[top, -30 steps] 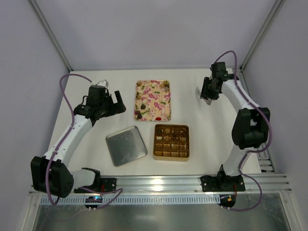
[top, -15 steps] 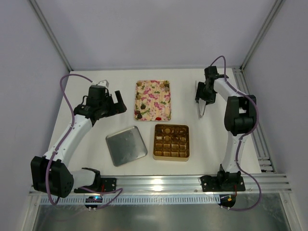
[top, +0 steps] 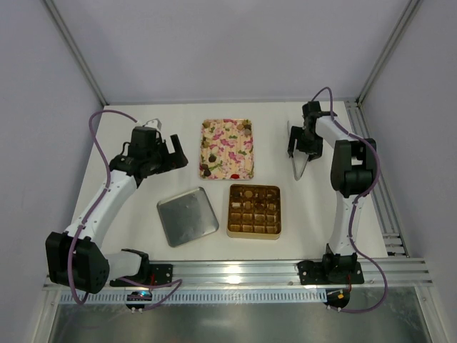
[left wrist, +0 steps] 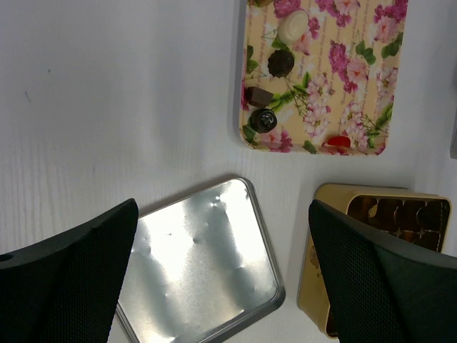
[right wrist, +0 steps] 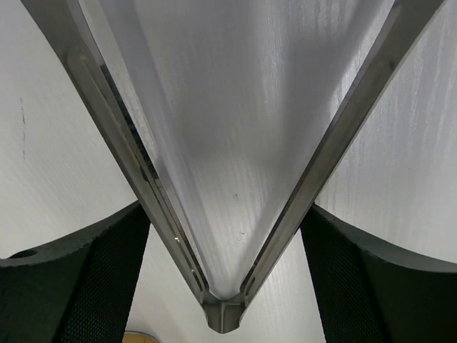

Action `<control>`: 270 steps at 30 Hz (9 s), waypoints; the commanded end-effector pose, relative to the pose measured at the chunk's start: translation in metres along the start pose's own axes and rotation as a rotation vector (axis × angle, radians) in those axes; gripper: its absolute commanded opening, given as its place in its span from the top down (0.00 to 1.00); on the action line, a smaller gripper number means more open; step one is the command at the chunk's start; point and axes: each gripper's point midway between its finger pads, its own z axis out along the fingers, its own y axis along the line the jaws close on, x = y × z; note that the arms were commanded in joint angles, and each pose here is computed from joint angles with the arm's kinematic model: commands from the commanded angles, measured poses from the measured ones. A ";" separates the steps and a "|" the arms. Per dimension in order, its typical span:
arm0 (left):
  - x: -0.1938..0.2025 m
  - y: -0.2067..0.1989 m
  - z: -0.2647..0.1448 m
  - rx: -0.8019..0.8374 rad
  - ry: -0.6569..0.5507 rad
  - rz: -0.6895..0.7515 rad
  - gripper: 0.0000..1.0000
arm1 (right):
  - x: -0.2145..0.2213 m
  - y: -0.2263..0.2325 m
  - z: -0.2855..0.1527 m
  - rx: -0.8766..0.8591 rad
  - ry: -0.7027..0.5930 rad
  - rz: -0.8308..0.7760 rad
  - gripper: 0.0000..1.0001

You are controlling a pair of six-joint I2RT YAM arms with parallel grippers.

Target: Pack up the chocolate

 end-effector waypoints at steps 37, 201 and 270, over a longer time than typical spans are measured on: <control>0.154 0.108 0.005 -0.477 0.427 -0.386 0.36 | 0.107 0.254 -0.195 -0.594 -0.316 -0.464 0.18; 0.129 0.088 0.066 -0.199 0.527 -0.242 0.35 | 0.188 0.334 -0.063 -0.613 0.096 -0.463 0.58; 0.065 -0.159 -0.095 -0.100 -0.272 1.241 0.07 | 0.073 0.240 -0.264 -1.006 0.010 -0.110 0.92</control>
